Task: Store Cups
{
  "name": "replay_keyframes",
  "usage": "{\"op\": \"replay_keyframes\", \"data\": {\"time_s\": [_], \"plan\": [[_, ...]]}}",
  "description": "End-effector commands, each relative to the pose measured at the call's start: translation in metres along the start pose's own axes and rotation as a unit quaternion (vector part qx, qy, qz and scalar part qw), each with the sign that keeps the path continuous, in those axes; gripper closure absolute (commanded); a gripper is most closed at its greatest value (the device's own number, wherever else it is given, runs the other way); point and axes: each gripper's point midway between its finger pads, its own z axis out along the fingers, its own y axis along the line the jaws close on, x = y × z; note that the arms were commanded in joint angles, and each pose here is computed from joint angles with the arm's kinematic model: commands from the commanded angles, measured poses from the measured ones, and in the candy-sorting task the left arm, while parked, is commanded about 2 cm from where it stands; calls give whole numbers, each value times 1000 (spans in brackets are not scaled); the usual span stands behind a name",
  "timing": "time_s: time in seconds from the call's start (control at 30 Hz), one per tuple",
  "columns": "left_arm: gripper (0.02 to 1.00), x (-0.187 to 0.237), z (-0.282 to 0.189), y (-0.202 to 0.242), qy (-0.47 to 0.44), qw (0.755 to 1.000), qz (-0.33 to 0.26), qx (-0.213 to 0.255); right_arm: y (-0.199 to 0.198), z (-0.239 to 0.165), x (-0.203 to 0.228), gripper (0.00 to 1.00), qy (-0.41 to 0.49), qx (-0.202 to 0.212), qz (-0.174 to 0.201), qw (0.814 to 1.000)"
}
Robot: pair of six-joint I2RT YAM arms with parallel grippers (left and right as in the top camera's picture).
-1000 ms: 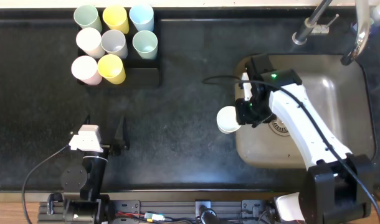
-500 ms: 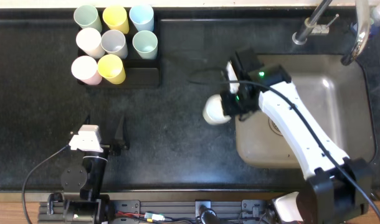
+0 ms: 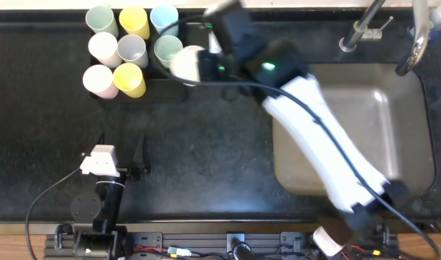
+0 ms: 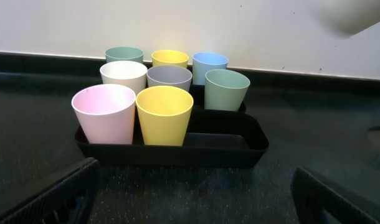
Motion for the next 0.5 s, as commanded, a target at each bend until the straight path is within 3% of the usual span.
{"op": "replay_keyframes", "data": {"time_s": [0.03, 0.27, 0.5], "plan": [[18, -1, -1, -4, -2, 1000, -5, 11, 4, 43, -3, 958, 16, 29, 15, 999], [20, -1, -1, -4, -2, 1000, -5, 11, 8, 93, 18, 956, 62, 45, 18, 997], [18, -1, -1, -4, -2, 1000, -5, 11, 11, 111, 23, 958, 67, 45, 17, 997]]}}
